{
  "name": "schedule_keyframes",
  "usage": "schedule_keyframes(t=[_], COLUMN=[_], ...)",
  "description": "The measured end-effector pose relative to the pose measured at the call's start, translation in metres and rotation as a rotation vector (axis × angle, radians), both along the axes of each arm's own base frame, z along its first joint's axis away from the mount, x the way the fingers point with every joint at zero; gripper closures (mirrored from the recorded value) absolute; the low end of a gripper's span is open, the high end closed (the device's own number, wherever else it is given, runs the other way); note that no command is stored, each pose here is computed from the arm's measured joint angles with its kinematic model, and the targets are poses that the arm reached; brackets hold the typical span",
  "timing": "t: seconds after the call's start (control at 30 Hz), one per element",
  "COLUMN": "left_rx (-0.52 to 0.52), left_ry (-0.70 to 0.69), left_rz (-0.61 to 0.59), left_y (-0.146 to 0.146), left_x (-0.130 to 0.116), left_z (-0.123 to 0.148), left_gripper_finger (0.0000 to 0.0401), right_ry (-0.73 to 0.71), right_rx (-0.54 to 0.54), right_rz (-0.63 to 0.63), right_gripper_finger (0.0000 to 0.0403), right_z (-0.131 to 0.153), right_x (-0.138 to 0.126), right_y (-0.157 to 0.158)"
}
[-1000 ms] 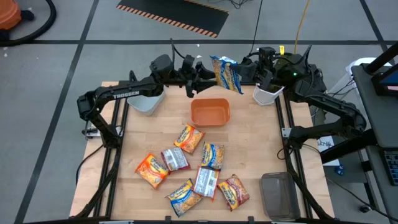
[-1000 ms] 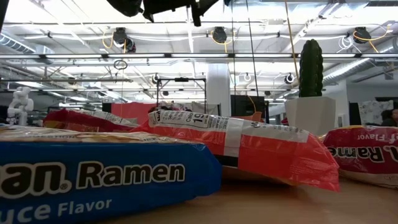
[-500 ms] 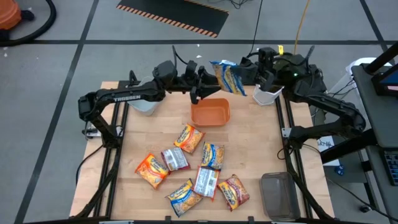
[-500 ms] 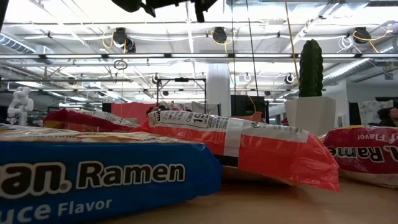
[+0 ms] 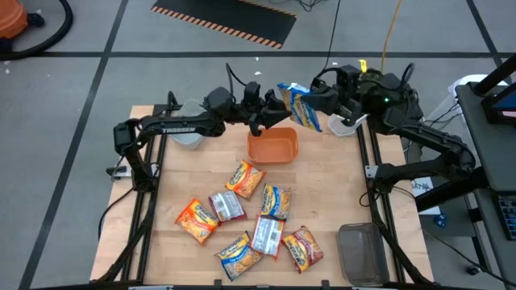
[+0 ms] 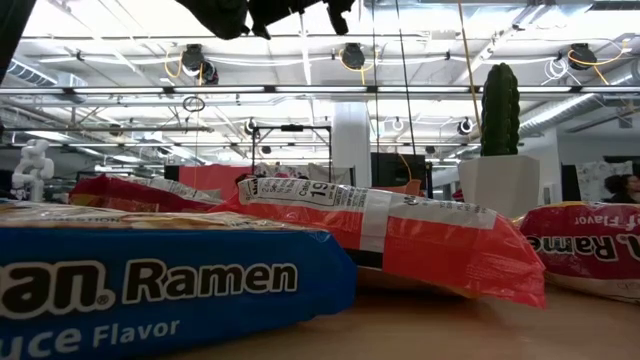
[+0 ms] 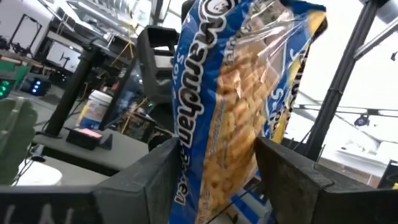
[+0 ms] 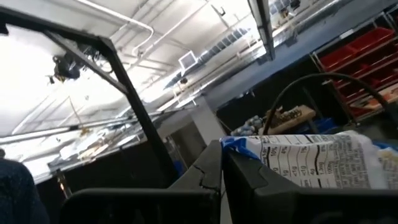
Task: Sort Maruchan noodles
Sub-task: Put the top blue noodle pack into the gray bin
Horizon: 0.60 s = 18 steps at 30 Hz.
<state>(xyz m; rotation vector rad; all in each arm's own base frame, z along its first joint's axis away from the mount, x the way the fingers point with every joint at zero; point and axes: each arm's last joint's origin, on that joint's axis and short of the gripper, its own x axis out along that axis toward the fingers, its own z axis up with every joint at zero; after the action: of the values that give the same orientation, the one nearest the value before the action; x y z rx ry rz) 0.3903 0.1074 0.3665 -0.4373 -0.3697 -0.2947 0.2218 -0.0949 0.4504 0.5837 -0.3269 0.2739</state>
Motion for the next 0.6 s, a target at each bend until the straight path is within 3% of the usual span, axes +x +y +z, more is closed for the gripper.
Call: schedule_keyframes(t=[0.3, 0.6], left_rx=[-0.135, -0.12], left_ry=[0.015, 0.012], left_rz=[0.068, 0.017], left_y=[0.0, -0.017], left_x=[0.002, 0.005], left_z=[0.0, 0.001], left_gripper_finger=[0.0191, 0.0167], right_ry=[0.047, 0.09], right_rx=[-0.025, -0.018], right_rz=[-0.006, 0.041], right_gripper_finger=[0.0403, 0.0403], right_z=[-0.006, -0.013], right_x=[0.002, 0.007], right_y=[-0.009, -0.011])
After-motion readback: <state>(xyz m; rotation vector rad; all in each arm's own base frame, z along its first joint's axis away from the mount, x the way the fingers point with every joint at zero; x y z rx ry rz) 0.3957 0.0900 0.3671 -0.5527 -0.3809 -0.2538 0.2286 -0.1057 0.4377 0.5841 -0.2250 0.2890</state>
